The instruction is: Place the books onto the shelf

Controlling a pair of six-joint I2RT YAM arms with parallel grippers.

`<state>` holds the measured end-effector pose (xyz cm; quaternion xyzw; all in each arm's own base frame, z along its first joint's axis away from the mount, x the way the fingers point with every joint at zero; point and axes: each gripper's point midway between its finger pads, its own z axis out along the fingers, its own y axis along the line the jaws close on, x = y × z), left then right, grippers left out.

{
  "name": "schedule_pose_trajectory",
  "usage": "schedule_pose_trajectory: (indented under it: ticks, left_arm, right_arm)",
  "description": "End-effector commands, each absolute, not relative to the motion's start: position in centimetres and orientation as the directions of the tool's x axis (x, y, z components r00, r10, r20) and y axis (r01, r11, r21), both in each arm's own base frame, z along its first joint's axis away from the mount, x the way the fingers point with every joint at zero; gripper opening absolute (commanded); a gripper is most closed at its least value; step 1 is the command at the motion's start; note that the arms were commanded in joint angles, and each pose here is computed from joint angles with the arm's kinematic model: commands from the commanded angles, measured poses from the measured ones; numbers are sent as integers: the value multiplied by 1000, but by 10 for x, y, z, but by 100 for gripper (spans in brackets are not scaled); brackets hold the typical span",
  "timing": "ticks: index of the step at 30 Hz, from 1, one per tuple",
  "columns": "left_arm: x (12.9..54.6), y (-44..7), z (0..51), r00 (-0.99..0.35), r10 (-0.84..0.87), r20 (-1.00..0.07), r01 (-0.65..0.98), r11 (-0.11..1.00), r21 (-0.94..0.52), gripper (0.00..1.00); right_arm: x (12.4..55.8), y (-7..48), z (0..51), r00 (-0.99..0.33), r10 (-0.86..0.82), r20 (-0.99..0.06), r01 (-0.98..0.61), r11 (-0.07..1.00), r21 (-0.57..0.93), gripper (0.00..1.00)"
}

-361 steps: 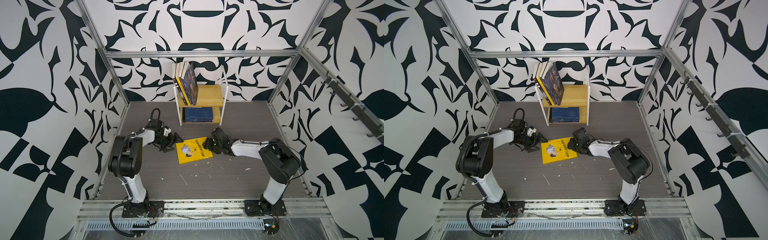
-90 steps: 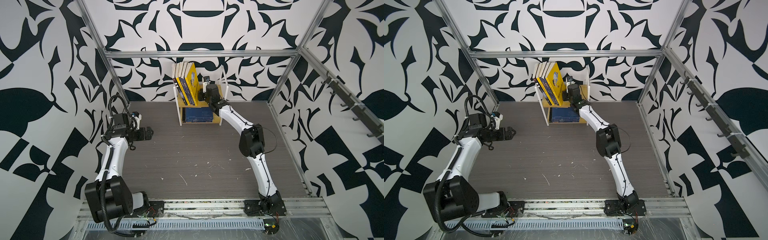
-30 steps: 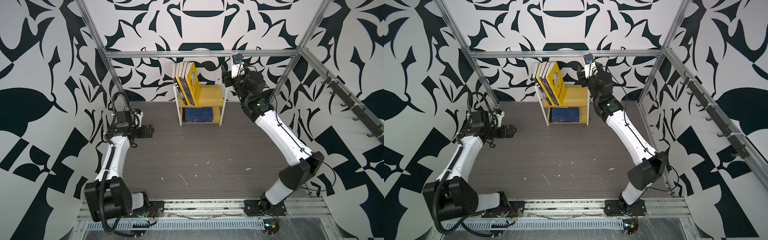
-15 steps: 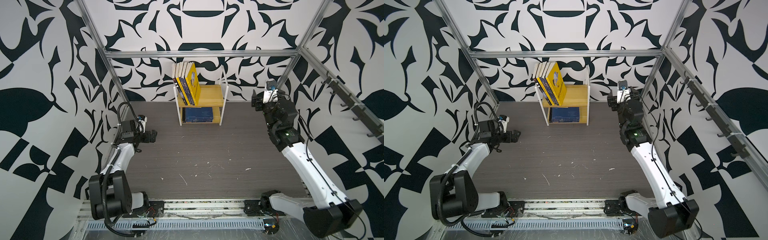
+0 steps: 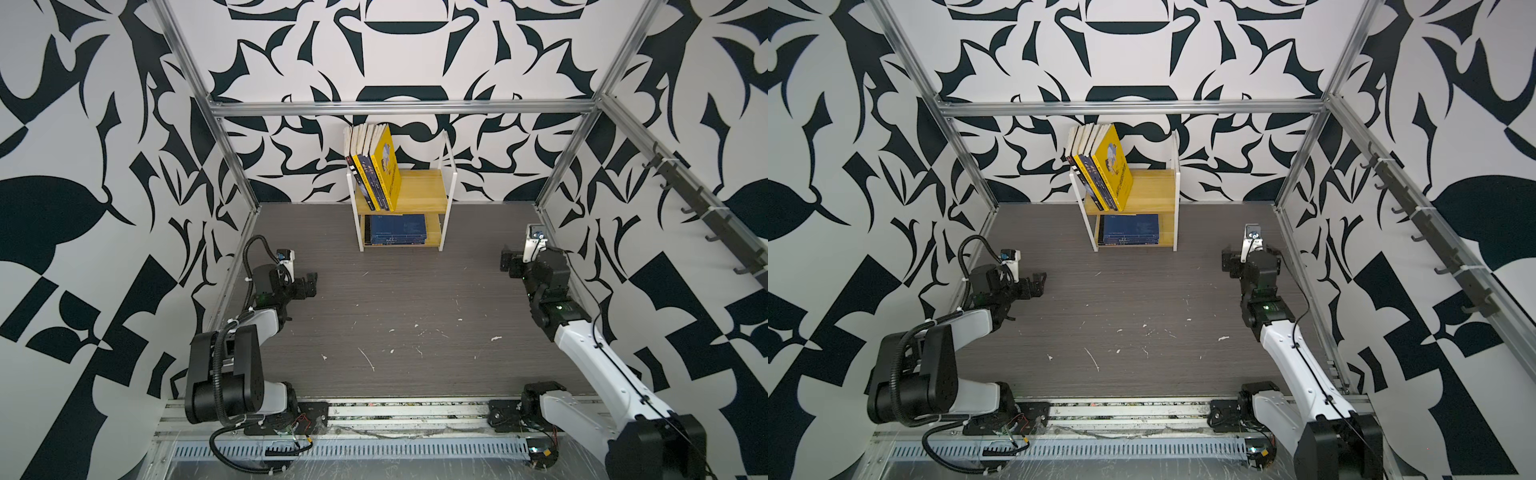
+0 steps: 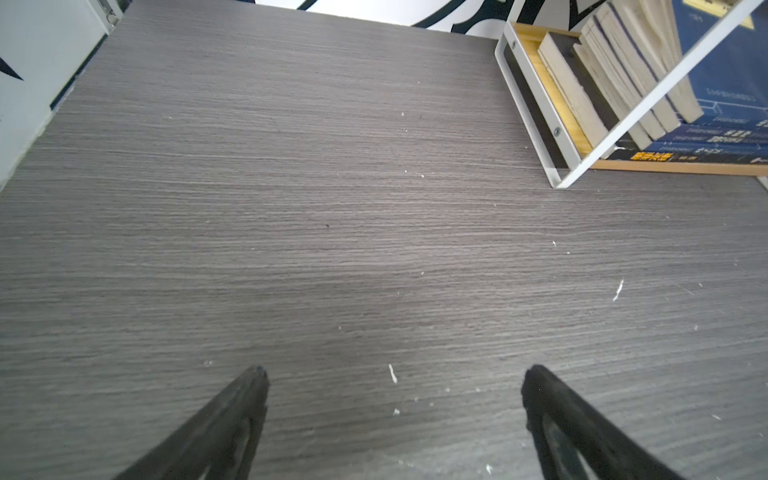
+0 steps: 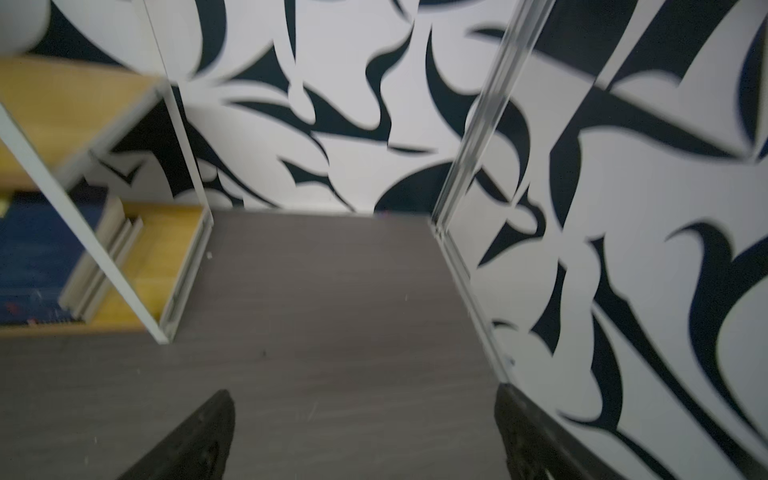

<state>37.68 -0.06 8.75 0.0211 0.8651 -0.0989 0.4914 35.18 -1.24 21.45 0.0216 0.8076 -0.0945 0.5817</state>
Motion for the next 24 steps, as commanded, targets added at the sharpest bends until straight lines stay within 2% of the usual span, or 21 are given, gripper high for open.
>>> schedule_pose_trajectory:
  ticks: [1,6,24]
  left_arm:
    - [388,1,111,-392,-78,-917,137,980,-142,99]
    - [389,0,102,-359,-83,-930,143,979,-143,100]
    - [392,15,90,-358,-133,-924,45,986,-159,99]
  right_arm:
    - [348,-13,211,-225,-3,-974,167,985,-41,99]
    - [341,-17,171,-239,-15,-971,185,981,-60,99]
    - [372,-1,102,-284,-26,-958,103,993,-58,99]
